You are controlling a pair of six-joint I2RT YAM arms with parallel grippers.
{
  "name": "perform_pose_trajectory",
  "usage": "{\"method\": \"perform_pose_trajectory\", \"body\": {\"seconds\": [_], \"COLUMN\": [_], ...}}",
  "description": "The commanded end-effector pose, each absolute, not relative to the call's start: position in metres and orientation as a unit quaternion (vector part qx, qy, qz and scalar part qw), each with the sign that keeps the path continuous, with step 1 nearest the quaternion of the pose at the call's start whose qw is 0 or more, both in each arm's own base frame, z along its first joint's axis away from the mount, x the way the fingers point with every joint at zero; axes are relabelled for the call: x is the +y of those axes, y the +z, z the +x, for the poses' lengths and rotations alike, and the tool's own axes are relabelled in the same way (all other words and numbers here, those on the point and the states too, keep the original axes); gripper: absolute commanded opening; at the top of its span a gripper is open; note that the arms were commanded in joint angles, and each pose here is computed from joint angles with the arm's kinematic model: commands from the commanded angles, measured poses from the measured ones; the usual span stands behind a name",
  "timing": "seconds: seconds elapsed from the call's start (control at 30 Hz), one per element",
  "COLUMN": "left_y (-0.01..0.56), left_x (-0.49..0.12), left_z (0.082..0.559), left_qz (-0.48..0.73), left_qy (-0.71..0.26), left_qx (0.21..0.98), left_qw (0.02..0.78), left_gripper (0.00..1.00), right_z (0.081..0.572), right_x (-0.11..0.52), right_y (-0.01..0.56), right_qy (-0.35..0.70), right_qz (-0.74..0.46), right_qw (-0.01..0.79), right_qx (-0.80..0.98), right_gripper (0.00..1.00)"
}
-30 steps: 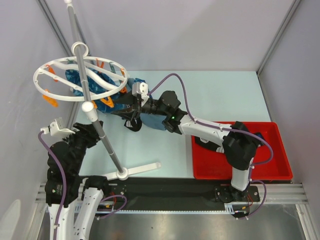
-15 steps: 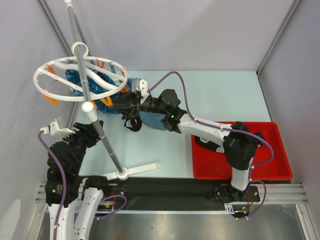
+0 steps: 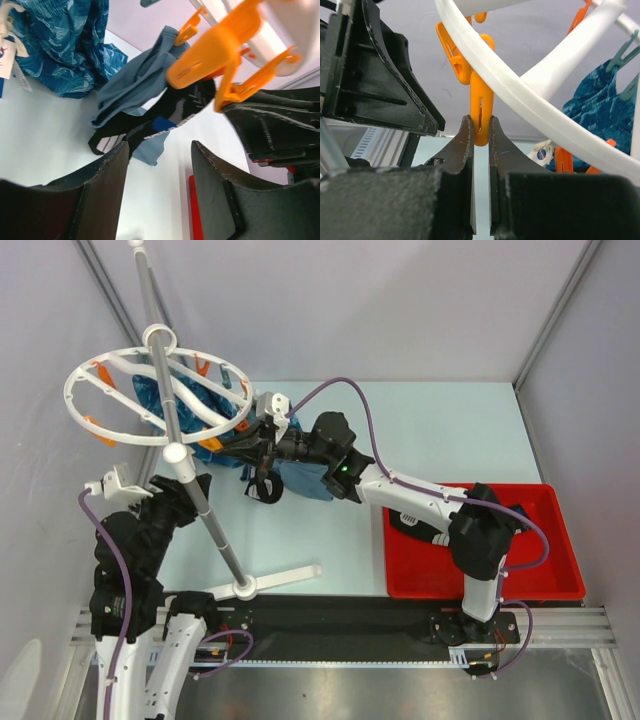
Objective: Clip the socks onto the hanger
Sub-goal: Open the clamp at the hanger.
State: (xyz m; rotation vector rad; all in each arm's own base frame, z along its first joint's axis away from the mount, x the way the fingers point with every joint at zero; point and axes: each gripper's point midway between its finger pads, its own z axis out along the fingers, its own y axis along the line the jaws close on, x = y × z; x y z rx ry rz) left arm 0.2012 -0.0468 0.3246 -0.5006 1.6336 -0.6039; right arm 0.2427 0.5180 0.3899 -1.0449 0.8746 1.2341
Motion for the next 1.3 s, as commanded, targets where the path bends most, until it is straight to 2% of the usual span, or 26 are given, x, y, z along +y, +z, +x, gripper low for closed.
{"method": "perform_pose_trajectory", "body": {"seconds": [0.0,0.27,0.43,0.53,0.83,1.27], "left_y": [0.353,0.368,0.377,0.385,0.406,0.407], "left_x": [-0.058,-0.069,-0.075,-0.076,-0.079,-0.092], "left_z": [0.203,0.212,0.220,0.221,0.218,0.237], "left_qz": [-0.196,-0.197,-0.219,-0.225,-0.223,-0.206], "left_qy": [-0.297,-0.337,-0.372,-0.385,-0.416,-0.453], "left_qx": [0.691,0.678,0.666,0.654,0.622,0.613], "left_qw": [0.629,0.622,0.609,0.611,0.625,0.614], "left_gripper": [0.58,0.58,0.49,0.48,0.50,0.60], "right_z": [0.240,0.248,0.255,0.255,0.263,0.260], "right_x": [0.505,0.500,0.499,0.498,0.492,0.487], "right_y": [0.431,0.442,0.438,0.441,0.431,0.430], "right_qy": [0.521,0.492,0.475,0.474,0.473,0.491], "right_qz": [-0.441,-0.443,-0.450,-0.449,-0.446,-0.443], "right_qw": [0.627,0.604,0.597,0.596,0.595,0.583], "right_qx": [0.376,0.444,0.465,0.467,0.472,0.472], "right_gripper": [0.00,0.00,0.00,0.00,0.00,0.00]}}
